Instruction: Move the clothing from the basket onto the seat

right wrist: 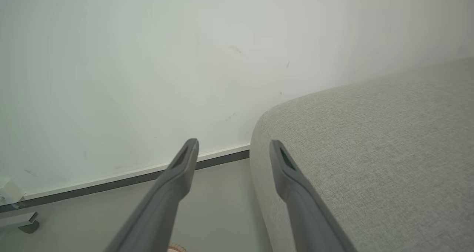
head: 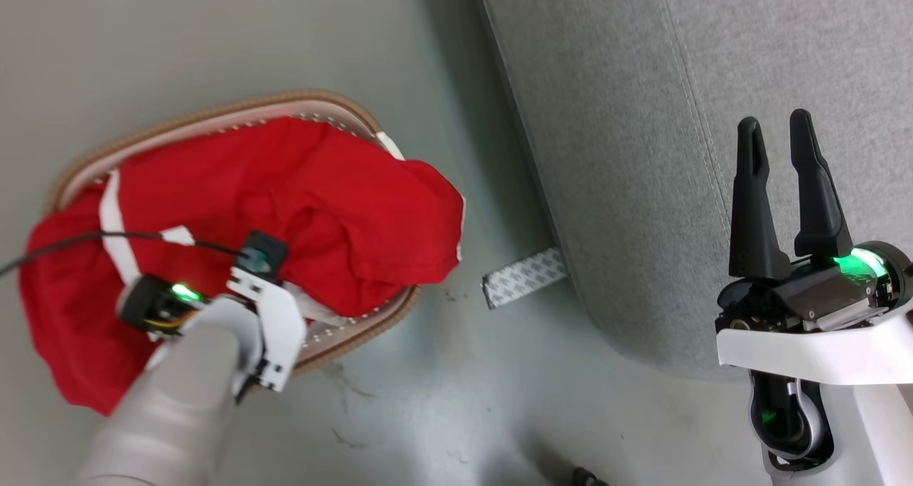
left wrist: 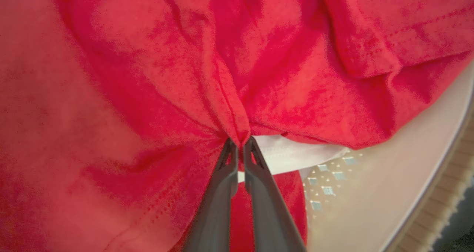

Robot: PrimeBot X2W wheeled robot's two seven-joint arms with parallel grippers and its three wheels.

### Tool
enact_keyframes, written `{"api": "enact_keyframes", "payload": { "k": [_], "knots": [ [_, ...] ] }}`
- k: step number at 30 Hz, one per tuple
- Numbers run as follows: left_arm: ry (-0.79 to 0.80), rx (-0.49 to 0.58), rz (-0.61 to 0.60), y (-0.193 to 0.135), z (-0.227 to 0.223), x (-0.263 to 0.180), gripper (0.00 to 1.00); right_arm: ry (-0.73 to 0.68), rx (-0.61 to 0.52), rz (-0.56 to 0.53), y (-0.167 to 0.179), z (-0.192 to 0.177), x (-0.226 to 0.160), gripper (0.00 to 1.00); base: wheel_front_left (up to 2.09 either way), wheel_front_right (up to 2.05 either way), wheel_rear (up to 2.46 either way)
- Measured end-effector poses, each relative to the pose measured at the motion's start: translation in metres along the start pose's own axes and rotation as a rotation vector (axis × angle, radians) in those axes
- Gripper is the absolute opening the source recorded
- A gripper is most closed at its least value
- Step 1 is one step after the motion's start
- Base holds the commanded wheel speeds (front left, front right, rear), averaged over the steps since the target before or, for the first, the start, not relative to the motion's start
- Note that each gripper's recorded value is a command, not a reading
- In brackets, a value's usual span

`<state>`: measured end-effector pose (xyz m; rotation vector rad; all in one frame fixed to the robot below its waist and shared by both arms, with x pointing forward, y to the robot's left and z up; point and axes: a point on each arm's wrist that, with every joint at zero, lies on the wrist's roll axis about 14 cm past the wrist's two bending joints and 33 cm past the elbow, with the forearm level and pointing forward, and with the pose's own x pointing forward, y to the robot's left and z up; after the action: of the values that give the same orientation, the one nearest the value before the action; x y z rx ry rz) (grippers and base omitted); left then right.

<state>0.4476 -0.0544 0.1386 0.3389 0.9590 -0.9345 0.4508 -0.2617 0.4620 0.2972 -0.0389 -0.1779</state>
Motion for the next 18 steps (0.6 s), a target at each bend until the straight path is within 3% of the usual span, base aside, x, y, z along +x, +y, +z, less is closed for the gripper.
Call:
{"api": "enact_keyframes", "payload": {
  "k": [10, 18],
  "knots": [
    [-0.236, -0.042, 0.031, -0.007, 0.069, -0.047, 0.00, -0.084, -0.015, 0.061, 0.020, 0.033, -0.002, 1.00, 0.00, 0.00, 0.00],
    [-0.468, -0.061, 0.105, -0.010, 0.129, -0.122, 0.00, -0.149, -0.003, 0.125, 0.044, 0.063, -0.022, 1.00, 0.00, 0.00, 0.00]
  ]
}}
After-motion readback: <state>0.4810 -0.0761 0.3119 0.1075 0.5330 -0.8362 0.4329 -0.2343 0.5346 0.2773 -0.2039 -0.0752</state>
